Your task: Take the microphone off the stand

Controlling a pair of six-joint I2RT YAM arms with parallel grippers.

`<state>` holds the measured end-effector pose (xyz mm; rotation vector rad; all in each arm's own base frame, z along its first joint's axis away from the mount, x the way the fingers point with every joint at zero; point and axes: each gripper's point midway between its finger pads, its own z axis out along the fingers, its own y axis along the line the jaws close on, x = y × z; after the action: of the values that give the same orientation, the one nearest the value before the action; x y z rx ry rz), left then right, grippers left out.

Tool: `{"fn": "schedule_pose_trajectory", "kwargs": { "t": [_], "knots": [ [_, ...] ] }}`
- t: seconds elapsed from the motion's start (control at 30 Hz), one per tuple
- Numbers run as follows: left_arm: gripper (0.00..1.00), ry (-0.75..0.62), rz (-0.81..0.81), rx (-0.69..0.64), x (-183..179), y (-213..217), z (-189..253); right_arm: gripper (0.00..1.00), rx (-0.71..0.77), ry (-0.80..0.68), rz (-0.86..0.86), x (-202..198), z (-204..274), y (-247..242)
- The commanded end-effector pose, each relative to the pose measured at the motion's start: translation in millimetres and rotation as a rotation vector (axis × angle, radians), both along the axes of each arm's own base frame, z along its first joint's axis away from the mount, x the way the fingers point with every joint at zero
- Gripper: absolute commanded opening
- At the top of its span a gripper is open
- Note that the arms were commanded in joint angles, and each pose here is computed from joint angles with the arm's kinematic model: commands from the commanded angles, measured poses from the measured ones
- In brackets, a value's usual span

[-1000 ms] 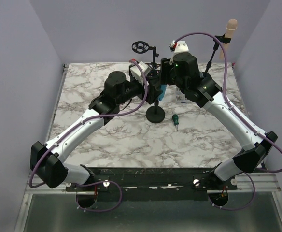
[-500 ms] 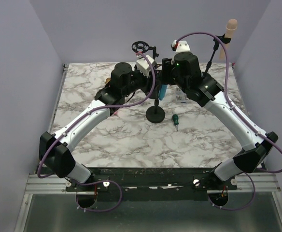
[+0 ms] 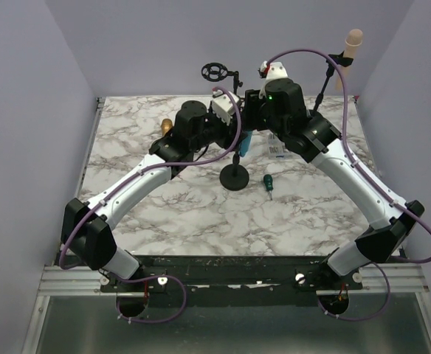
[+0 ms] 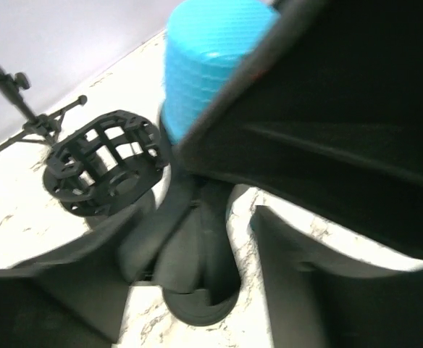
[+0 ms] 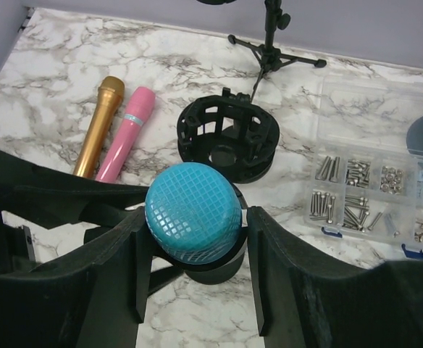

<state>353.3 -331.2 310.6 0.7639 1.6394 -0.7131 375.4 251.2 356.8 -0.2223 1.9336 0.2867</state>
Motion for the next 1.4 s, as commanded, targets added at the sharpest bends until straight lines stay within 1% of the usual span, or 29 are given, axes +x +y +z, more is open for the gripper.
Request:
{"fn": "schedule_pose_trajectory", "kwargs": {
  "t": [0.0,0.03,0.07,0.27,0.43,0.57,0.8,0.93,1.03,1.07,1.1,1.13,1.2,1.27,1.37],
  "knots": [
    [0.38,0.010,-0.026,-0.007,0.0,-8.4,4.2,0.01,0.090,-0.067,0.016,-0.1,35.8,9.2],
    [0.22,0.013,-0.021,-0.005,0.6,-7.8,3.4,0.01,0.087,-0.069,0.014,0.1,36.6,8.4],
    [0.01,0.016,-0.011,-0.001,1.6,-6.7,1.3,0.01,0.085,-0.074,0.010,0.3,39.2,7.2],
    [0.00,0.026,-0.004,0.007,-1.6,-2.5,-10.5,0.01,0.096,-0.132,-0.006,1.3,73.2,1.6],
    [0.00,0.038,-0.007,0.009,-3.6,-2.3,-13.7,0.01,0.121,-0.212,-0.024,2.5,120.0,-4.6],
    [0.00,0.050,-0.013,0.008,-4.5,-3.7,-16.5,0.01,0.147,-0.293,-0.061,-3.7,164.6,-20.4],
    [0.00,0.064,-0.019,0.009,-5.0,-4.9,-20.2,0.01,0.278,-0.453,-0.059,-47.4,238.8,-56.2],
    [0.00,0.071,-0.022,0.013,-5.2,-5.5,-21.5,0.01,0.333,-0.502,-0.044,-70.7,255.5,-72.2],
    [0.00,0.081,-0.019,0.005,-5.4,-6.3,-17.4,0.01,0.344,-0.491,-0.029,-80.4,250.9,-76.1],
    [0.09,0.086,-0.014,0.001,-5.7,-5.4,-15.4,0.01,0.335,-0.480,-0.030,-81.7,244.7,-77.6],
    [0.23,0.089,-0.016,-0.006,-7.2,-5.3,-12.9,0.01,0.331,-0.475,-0.034,-84.9,240.9,-81.1],
    [0.35,0.089,-0.021,-0.015,-9.2,-5.5,-9.6,0.01,0.314,-0.461,-0.038,-84.9,232.1,-82.2],
    [0.50,0.093,-0.020,-0.034,-12.5,-4.3,-2.6,0.01,0.289,-0.440,-0.051,-89.1,219.3,-89.3],
    [0.57,0.090,-0.028,-0.052,-17.4,-3.0,7.5,0.01,0.269,-0.415,-0.053,-94.1,205.6,-94.0],
    [0.62,0.084,-0.045,-0.076,-24.6,-2.3,20.6,0.01,0.245,-0.365,-0.035,-100.6,181.4,-94.9]
  ]
}}
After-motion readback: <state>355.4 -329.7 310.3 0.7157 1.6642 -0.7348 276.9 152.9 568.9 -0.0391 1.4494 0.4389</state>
